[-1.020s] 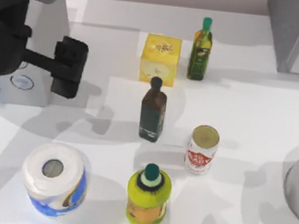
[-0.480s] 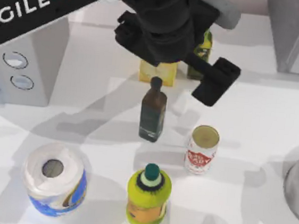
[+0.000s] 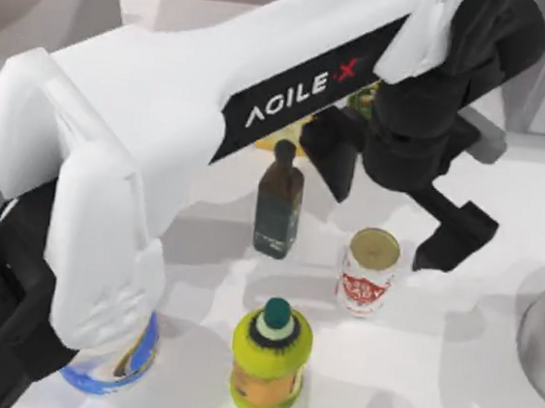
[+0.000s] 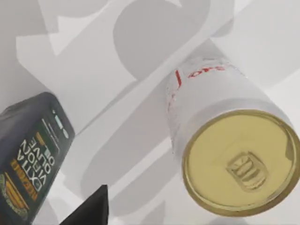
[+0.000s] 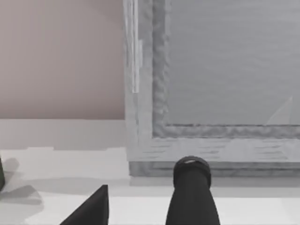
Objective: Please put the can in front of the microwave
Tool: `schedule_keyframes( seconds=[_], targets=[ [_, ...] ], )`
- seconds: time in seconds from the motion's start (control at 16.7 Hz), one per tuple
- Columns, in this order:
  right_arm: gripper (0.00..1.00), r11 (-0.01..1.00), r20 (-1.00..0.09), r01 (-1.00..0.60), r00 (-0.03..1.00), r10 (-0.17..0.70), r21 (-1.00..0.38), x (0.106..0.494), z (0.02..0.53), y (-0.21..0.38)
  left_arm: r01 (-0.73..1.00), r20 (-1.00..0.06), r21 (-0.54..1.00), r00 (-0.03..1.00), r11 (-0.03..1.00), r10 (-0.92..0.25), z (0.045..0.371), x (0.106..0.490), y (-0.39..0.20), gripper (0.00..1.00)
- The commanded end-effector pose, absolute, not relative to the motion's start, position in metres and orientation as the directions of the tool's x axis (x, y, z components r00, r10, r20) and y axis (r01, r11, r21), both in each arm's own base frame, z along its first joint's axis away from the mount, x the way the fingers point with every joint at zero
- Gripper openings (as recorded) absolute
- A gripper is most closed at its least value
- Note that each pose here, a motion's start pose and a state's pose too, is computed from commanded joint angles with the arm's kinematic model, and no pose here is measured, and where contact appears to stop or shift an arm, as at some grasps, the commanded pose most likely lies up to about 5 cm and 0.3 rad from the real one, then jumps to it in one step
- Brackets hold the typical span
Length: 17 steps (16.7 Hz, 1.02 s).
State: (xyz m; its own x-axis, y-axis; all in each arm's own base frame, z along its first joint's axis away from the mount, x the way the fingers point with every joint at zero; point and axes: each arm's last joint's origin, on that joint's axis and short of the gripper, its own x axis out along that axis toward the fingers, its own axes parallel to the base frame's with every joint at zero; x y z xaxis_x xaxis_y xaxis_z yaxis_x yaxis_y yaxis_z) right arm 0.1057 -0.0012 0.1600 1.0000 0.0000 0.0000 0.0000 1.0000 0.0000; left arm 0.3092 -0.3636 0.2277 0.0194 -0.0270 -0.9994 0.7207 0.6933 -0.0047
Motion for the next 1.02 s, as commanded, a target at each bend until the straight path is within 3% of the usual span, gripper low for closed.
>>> schedule_keyframes(
  seconds=[0.54,1.02],
  targets=[
    [1.00,1.000,0.000,0.000,1.000,0.000,0.000,0.106,0.160,-0.001,0.719,-1.000,0.000,0.001,0.695,-0.001,0.214,0.313,-0.367,1.00],
    [1.00,1.000,0.000,0.000,1.000,0.000,0.000,0.106,0.160,-0.001,0.722,-1.000,0.000,0.001,0.692,-0.001,0.161,0.310,-0.371,1.00]
  ],
)
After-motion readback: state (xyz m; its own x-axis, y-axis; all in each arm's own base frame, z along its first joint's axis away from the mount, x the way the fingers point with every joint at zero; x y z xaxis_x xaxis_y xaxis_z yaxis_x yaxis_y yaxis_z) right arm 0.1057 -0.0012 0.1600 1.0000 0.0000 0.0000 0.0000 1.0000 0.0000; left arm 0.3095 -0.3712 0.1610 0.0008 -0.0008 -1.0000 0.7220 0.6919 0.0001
